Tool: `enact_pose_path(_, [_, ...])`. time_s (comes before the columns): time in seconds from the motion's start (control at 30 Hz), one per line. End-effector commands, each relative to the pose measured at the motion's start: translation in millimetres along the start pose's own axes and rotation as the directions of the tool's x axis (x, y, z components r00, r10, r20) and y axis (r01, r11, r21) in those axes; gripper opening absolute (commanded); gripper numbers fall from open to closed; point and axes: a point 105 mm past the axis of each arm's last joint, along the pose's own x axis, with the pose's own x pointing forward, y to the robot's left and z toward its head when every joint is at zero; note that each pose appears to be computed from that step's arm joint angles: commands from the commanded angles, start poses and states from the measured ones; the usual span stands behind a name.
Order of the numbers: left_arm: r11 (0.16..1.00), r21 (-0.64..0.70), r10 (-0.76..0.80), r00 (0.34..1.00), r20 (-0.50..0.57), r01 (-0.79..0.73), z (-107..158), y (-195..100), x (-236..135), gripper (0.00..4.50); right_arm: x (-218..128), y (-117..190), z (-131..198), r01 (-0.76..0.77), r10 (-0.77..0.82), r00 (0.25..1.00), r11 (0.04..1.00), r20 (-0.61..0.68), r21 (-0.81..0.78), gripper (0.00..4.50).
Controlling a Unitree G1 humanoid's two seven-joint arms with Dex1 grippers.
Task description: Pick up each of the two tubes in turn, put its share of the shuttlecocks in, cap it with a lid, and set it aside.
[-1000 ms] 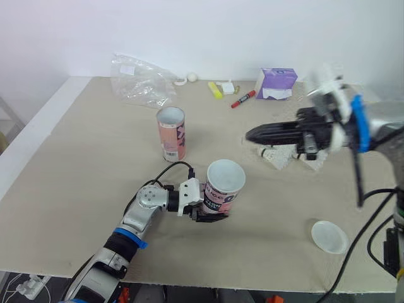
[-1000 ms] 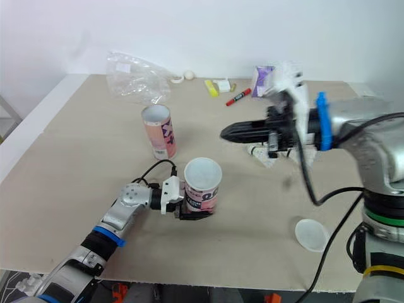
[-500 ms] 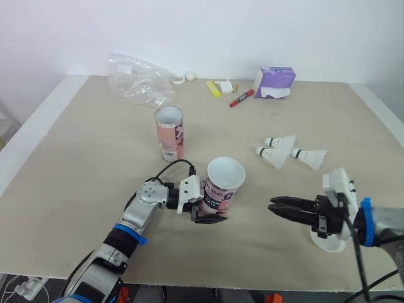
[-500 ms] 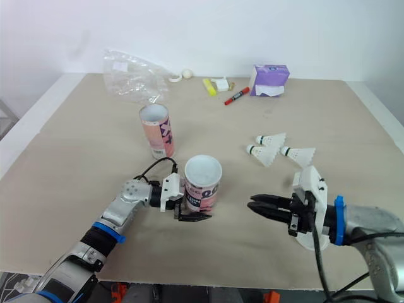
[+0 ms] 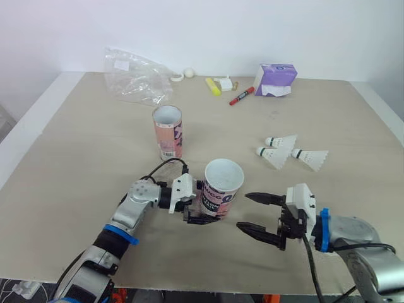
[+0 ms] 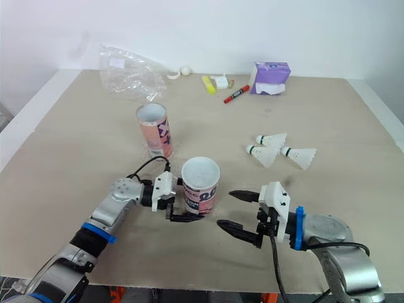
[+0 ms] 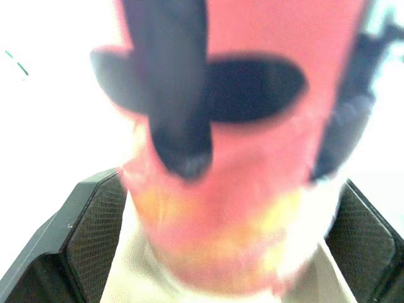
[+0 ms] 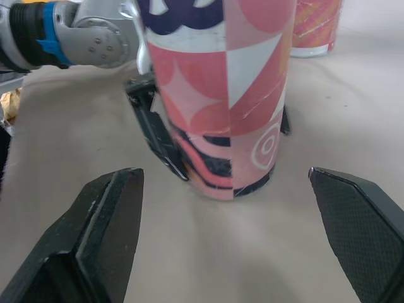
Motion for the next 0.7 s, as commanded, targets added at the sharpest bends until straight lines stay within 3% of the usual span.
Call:
enact_pose_path(0.03, [0.999,0.025,0.034,0.999,0.033,-0.035,14.7,3.3,-14.8,4.5,9.7,-4.5,2.5,0.005,-0.004,0.999,0.999,0.033,-0.045,4.47])
enact_pose_path(0.33, [0.994,0.005,0.112,0.992,0.063,-0.113,28.6,3.5,-44.1,4.5,32.8,-2.4,-1.3,-0.027,0.034,0.996,0.996,0.081,-0.082,4.47])
enact_pose_path(0.7, [0.994,-0.058,0.1,0.994,0.052,-0.097,36.2,-18.4,-61.4,4.5,60.2,4.9,0.1,-0.058,0.071,0.989,0.992,0.126,-0.11,4.47])
